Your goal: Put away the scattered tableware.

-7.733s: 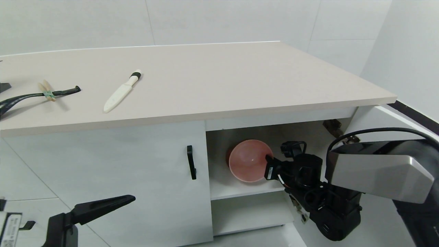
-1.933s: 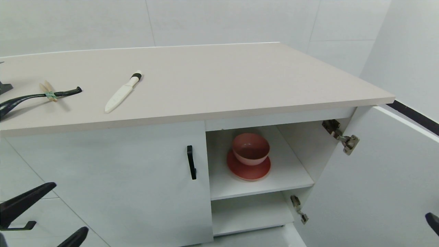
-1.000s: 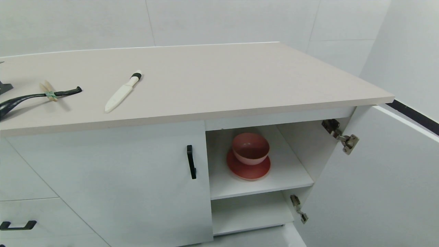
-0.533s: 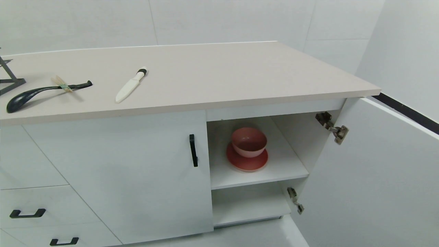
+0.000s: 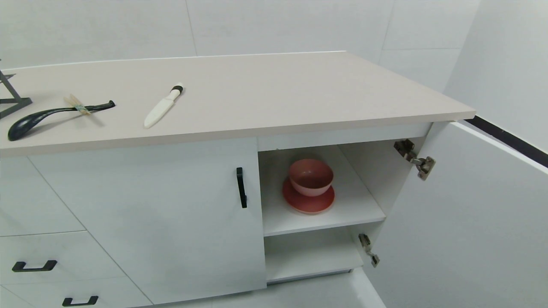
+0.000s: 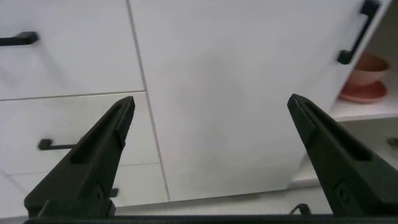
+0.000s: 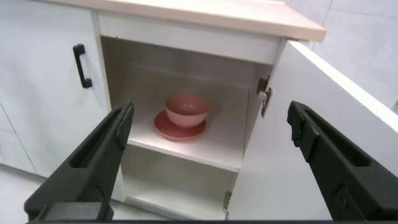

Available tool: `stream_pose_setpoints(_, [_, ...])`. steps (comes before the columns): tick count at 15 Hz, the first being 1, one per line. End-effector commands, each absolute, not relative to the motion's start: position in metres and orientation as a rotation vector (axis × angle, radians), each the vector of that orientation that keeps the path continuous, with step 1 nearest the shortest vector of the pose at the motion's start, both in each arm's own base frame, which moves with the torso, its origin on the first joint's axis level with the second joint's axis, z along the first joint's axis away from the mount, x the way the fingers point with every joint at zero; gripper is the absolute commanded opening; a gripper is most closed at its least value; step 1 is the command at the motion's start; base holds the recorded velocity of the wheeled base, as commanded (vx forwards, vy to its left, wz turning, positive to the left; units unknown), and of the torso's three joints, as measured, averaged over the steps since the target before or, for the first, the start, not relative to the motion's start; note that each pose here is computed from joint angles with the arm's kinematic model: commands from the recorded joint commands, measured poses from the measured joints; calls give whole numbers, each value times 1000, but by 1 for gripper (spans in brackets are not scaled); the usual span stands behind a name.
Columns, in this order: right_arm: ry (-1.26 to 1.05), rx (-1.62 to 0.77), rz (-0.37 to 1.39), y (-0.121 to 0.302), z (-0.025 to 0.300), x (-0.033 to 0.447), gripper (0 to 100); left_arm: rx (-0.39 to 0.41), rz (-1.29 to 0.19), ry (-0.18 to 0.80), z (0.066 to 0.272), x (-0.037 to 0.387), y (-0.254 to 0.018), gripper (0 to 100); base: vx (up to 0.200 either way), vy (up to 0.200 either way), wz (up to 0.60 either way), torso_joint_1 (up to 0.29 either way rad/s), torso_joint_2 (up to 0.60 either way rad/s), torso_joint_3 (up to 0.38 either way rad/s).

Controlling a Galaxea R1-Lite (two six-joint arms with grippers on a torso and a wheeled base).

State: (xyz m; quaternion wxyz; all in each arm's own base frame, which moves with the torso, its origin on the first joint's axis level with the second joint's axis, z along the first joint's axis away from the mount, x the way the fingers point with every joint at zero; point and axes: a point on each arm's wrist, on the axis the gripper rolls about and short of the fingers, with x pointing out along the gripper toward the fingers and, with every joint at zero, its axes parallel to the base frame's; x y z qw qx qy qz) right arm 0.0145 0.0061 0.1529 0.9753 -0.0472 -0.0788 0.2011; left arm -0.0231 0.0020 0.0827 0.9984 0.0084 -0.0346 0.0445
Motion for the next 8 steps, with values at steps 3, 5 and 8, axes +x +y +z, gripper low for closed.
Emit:
stream_pose_setpoints(3, [-195, -89, 372, 4, 158, 10, 100, 17, 142, -80, 84, -23, 3, 100, 0, 0, 0, 0, 0, 0])
stream_pose_setpoints(5, [-218, -85, 357, 3, 165, 10, 100, 38, 148, -86, 85, -23, 3, 100, 0, 0, 0, 0, 0, 0])
stream_pose_setpoints(8, [-234, -84, 314, 2, 167, 7, 100, 85, 142, -53, 82, -23, 3, 100, -67, 0, 0, 2, 1, 2])
